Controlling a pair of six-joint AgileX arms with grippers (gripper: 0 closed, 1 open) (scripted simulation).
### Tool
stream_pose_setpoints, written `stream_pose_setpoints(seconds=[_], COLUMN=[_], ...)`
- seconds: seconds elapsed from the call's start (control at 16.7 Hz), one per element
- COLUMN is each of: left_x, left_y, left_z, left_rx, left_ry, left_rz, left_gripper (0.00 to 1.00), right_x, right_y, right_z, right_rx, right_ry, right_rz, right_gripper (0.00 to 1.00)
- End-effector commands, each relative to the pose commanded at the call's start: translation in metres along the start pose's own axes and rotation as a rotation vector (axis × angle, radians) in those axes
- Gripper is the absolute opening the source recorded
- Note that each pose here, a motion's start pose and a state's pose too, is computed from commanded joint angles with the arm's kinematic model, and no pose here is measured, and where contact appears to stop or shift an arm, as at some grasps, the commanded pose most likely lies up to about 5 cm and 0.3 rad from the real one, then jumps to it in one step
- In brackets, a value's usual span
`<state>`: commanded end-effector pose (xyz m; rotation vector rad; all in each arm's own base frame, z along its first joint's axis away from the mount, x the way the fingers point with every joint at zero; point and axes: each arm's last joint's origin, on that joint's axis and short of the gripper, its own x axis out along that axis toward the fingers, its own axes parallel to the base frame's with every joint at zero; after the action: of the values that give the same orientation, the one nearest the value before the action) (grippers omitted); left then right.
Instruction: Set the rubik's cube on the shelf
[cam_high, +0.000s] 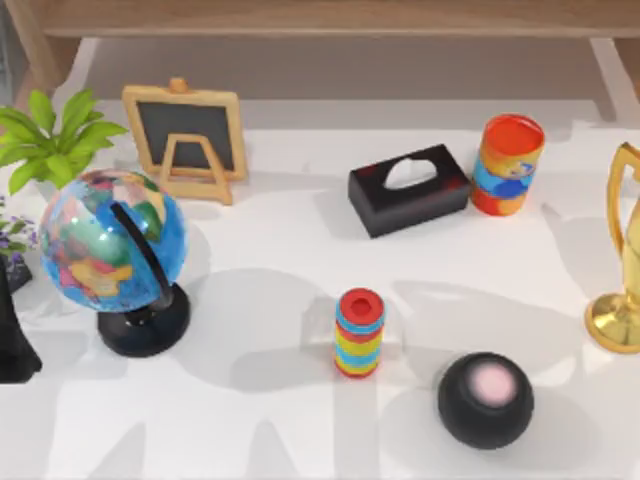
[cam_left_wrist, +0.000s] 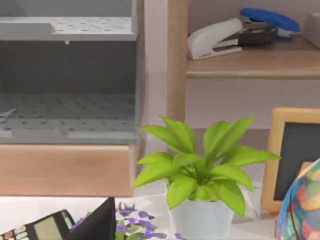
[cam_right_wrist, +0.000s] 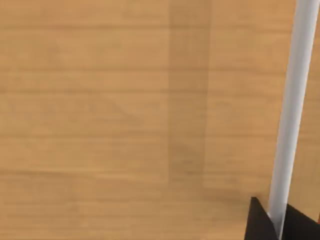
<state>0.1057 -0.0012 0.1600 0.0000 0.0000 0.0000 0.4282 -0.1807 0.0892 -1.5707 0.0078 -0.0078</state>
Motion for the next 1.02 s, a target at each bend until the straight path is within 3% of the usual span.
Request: stream_pose_setpoints(seconds=[0.54, 1.02], left_x=[0.0, 0.0], left_y=[0.0, 0.0], left_z=[0.0, 0.0], left_rx=[0.0, 0.0], left_ry=[0.0, 0.0], left_rz=[0.0, 0.0], left_gripper=[1.0, 1.0], right_x=[-0.005, -0.063], right_y=[-0.001, 0.001], right_z=[-0.002, -0.001], right_rx=[0.002, 0.005], right_ry=[0.006, 0.004], right_rz=[-0.002, 0.005], right_gripper=[0.0, 0.0])
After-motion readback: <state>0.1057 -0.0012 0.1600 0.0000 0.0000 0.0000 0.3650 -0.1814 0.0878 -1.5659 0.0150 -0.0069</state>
